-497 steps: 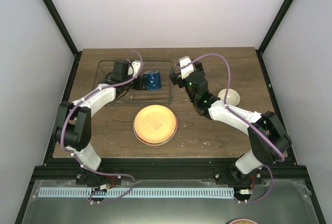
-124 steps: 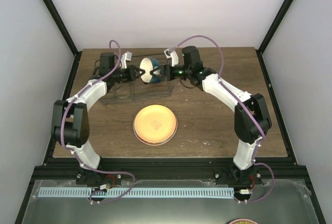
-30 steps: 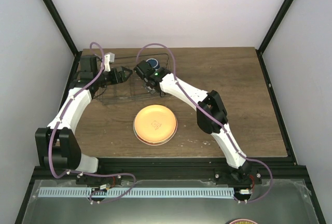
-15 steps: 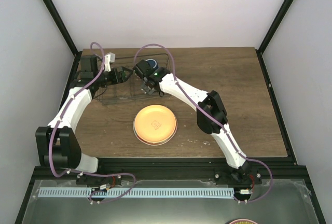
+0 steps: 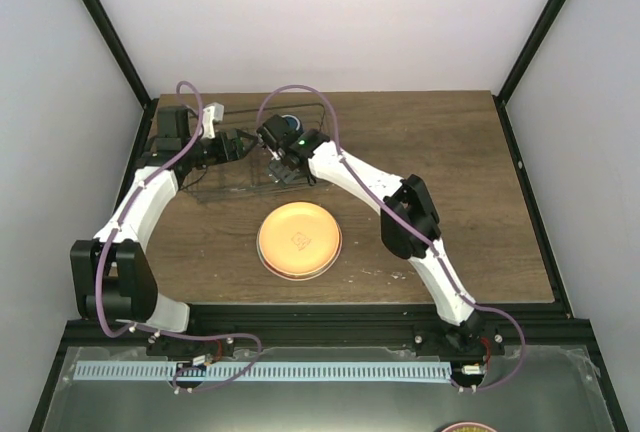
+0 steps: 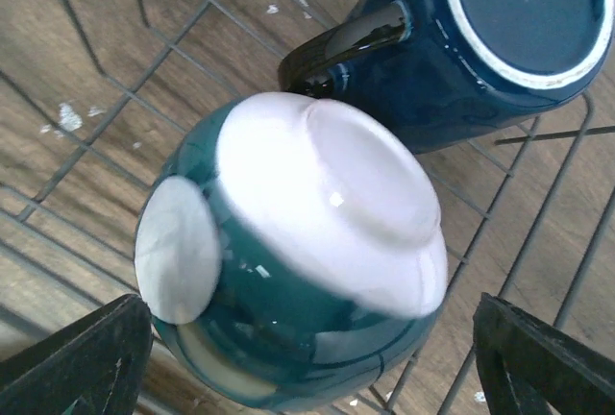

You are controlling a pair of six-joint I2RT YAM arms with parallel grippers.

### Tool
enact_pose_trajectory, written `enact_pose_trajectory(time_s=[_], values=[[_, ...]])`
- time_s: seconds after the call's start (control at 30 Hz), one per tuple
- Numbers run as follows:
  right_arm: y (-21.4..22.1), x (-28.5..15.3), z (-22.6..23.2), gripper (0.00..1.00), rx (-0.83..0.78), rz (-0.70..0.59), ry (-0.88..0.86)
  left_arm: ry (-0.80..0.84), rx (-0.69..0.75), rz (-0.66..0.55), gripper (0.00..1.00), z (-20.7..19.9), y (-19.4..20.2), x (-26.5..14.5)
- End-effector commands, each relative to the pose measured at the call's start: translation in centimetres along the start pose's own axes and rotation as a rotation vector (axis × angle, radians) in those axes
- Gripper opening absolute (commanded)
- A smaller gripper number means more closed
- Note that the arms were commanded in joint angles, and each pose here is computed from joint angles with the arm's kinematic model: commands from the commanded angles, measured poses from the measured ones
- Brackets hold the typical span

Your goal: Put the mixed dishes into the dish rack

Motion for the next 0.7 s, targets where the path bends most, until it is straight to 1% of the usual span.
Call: enact_pose_trajectory(time_s=[0.0,0.13,0.2,0.3,0.4,0.5,0.67], values=[[0.5,-2.6,2.3,0.93,-0.082,0.003,-0.181,0.019,0.019,-0.017,0.84,-0.3,-0.9,0.0],[1.2,-4.0,3.0,0.93,-0.095,-0.006,-0.292,0.020,0.020,-0.013,0.84,-0.3,-0.9,0.1],[1.4,-4.9,2.9,0.93,-0.091,-0.017,-0.315,0.021,0.020,-0.013,0.84,-0.3,-1.0,0.2],[1.3,-6.1,2.2,0.93,-0.073,-0.036,-0.283,0.017,0.024,-0.006,0.84,-0.2,-1.0,0.3],[0.5,-7.3,1.0,0.95,-0.025,-0.090,-0.256,0.004,0.030,0.003,0.84,-0.2,-1.2,0.2],[-0.4,-8.1,-1.5,0.97,0.086,-0.141,-0.228,-0.031,0.048,0.014,0.84,-0.4,-1.1,-0.3],[0.8,-7.9,-8.9,0.95,0.396,-0.161,-0.197,-0.095,0.057,0.037,0.84,-0.6,0.3,-1.7]])
Point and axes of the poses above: each gripper's point midway between its finger pads, its own x axis out along the fingers, its own z axis along the line the jaws close on, y = z × x, the point moved 10 cm from there along -x, back along the fingers, and after that the axes turned 7 degrees about -x, right-handed, at the moved point
